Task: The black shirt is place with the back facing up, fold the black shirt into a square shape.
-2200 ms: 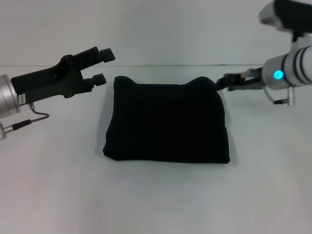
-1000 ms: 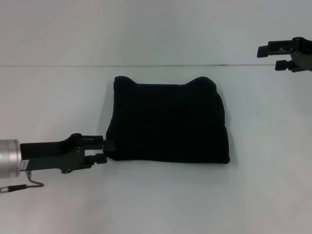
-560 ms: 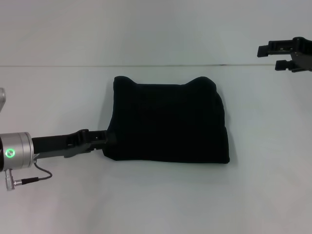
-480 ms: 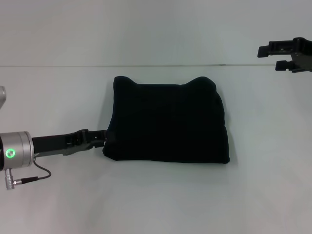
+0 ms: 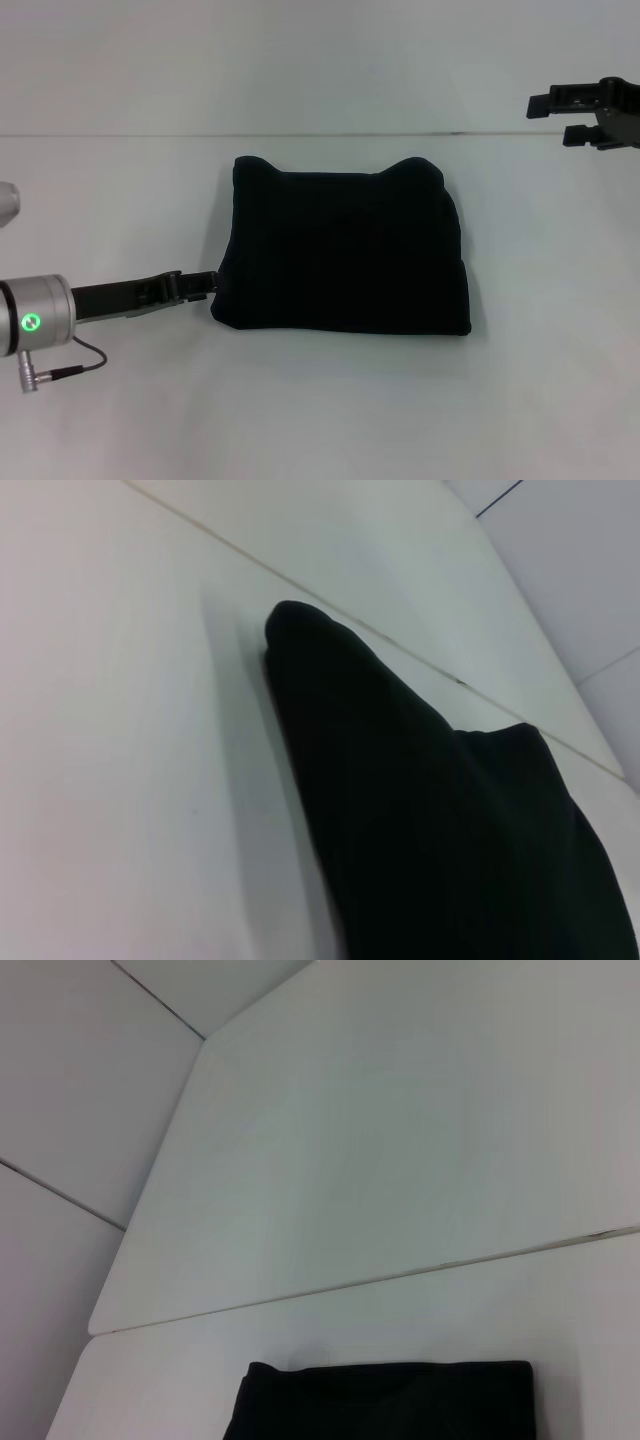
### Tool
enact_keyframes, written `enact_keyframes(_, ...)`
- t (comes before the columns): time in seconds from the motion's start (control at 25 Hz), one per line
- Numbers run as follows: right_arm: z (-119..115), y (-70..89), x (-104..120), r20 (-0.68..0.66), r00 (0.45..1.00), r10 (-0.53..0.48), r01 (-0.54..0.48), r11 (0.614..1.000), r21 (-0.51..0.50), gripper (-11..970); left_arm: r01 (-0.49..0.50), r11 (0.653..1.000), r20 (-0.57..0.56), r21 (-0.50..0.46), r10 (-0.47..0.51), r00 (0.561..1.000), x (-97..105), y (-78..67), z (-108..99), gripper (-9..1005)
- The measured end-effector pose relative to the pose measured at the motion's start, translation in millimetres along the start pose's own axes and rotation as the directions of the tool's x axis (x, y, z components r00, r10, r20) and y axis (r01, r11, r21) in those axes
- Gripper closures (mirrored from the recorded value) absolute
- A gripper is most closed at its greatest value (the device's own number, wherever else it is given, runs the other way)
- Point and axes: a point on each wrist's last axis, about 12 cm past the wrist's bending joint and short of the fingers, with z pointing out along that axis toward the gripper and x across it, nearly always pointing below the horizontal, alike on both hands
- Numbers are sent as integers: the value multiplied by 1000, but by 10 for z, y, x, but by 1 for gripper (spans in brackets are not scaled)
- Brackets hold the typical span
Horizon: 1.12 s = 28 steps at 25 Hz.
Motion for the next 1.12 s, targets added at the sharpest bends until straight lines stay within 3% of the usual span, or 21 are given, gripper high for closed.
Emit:
enact_keyframes(0.12,-1,-5,5,-1,1000,1,-1,1000,1,60,3,1000,-1,12,-3,1000,6,-19,19,449)
enact_keyframes(0.36,-3,-10,10,1,1000,1,-1,1000,0,60,33,999,-1,-3,-33,999,9,8,8,316)
enact_keyframes(0.76,-3,-9,8,2,1000,0,0,1000,-1,61,43,999,-20,-20,-44,999,97,16,83,249)
enact_keyframes(1.12,-9,-15,9,5,1000,0,0,1000,-1,62,247,969,-53,-20,-247,967,111,6,93,261)
